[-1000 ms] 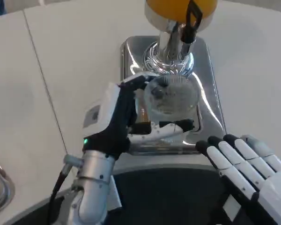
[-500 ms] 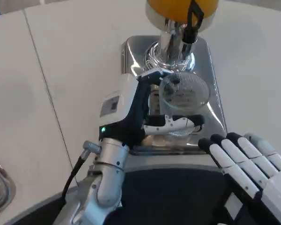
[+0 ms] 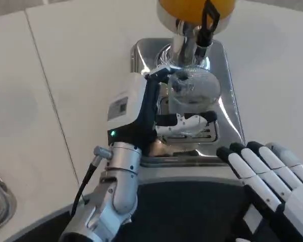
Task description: Grasp the cup under the faucet to collect the drink, then remove the cup.
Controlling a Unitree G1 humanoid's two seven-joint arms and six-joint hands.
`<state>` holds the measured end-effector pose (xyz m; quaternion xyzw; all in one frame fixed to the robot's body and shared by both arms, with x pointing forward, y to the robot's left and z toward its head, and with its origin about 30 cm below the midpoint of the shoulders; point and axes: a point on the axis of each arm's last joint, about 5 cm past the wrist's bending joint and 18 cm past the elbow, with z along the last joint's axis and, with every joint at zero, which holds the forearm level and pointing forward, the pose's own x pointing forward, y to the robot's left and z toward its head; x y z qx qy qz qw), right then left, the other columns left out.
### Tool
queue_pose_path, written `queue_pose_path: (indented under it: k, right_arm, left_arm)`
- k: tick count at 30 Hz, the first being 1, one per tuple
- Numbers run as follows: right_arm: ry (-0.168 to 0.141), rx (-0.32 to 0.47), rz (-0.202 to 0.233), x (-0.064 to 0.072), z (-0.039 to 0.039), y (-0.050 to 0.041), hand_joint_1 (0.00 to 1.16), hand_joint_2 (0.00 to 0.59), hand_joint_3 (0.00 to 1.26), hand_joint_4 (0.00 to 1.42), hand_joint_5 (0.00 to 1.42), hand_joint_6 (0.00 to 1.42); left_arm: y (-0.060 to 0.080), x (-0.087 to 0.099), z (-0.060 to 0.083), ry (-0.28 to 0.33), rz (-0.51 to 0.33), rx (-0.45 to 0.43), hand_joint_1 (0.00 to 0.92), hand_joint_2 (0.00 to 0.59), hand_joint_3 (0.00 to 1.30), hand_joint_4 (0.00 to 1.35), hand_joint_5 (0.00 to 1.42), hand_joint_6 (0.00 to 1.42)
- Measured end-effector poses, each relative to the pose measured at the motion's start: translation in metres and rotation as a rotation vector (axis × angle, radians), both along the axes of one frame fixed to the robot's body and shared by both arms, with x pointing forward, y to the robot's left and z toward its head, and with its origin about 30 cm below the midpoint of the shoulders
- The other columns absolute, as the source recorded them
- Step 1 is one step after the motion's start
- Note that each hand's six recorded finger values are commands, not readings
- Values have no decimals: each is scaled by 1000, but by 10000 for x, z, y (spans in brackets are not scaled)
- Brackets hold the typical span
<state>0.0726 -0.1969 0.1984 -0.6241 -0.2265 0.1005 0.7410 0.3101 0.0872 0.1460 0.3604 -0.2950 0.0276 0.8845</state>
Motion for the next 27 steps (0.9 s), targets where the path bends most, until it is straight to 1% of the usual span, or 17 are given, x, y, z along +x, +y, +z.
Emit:
queue_pose_path:
  k: [5, 8, 9, 10, 11, 12, 13, 14, 15, 17, 20, 23, 24, 25, 27]
  right_arm:
    - [12, 14, 6, 1, -12, 23, 59, 571, 0, 0, 0, 0]
    - [13, 15, 6, 14, -10, 30, 60, 571, 0, 0, 0, 0]
    - [12, 16, 6, 18, -9, 32, 60, 571, 0, 0, 0, 0]
    - [11, 18, 6, 28, -6, 35, 60, 571, 0, 0, 0, 0]
    - [9, 19, 5, 36, -3, 36, 60, 571, 0, 0, 0, 0]
    - [5, 21, 4, 46, 2, 37, 60, 571, 0, 0, 0, 0]
    - [2, 21, 5, 53, 5, 39, 60, 571, 0, 0, 0, 0]
    - [3, 22, 5, 55, 5, 40, 60, 571, 0, 0, 0, 0]
    - [4, 23, 4, 60, 6, 41, 60, 571, 0, 0, 0, 0]
    - [5, 23, 7, 63, 4, 48, 60, 571, 0, 0, 0, 0]
    - [7, 19, 5, 61, 2, 49, 60, 571, 0, 0, 0, 0]
    - [12, 17, 2, 56, -2, 47, 60, 571, 0, 0, 0, 0]
    - [12, 17, 2, 55, -3, 47, 60, 571, 0, 0, 0, 0]
    - [12, 17, 2, 55, -3, 46, 60, 571, 0, 0, 0, 0]
    - [13, 17, 2, 54, -3, 46, 60, 571, 0, 0, 0, 0]
  left_arm:
    - [7, 7, -30, -26, 58, -3, 719, 0, 1145, 1090, 1353, 1424]
    - [16, 8, -38, -31, 64, 2, 712, 0, 1126, 1085, 1352, 1424]
    - [18, 8, -38, -31, 64, 2, 700, 0, 1053, 1085, 1328, 1424]
    - [22, 8, -39, -31, 64, 3, 683, 0, 957, 1024, 1283, 1424]
    - [25, 9, -39, -32, 64, 4, 650, 0, 803, 884, 1185, 1416]
    - [29, 8, -40, -34, 63, 8, 587, 0, 645, 731, 1101, 1328]
    - [33, 5, -44, -42, 58, 23, 487, 29, 453, 520, 983, 1204]
    - [33, 4, -45, -46, 53, 34, 410, 33, 326, 397, 904, 1173]
    - [30, 0, -40, -58, 43, 57, 359, 35, 245, 329, 861, 1132]
    - [21, -8, -45, -56, 26, 81, 316, 43, 160, 223, 779, 1037]
    - [10, -14, -47, -52, 14, 92, 268, 38, 84, 139, 716, 958]
    - [5, -16, -45, -48, 7, 98, 224, 29, 51, 94, 680, 920]
    - [5, -17, -47, -47, 6, 100, 216, 22, 43, 86, 658, 883]
    - [8, -17, -48, -46, 6, 101, 195, 13, 34, 62, 603, 780]
    - [18, -18, -48, -46, 6, 103, 155, 2, 13, 27, 520, 648]
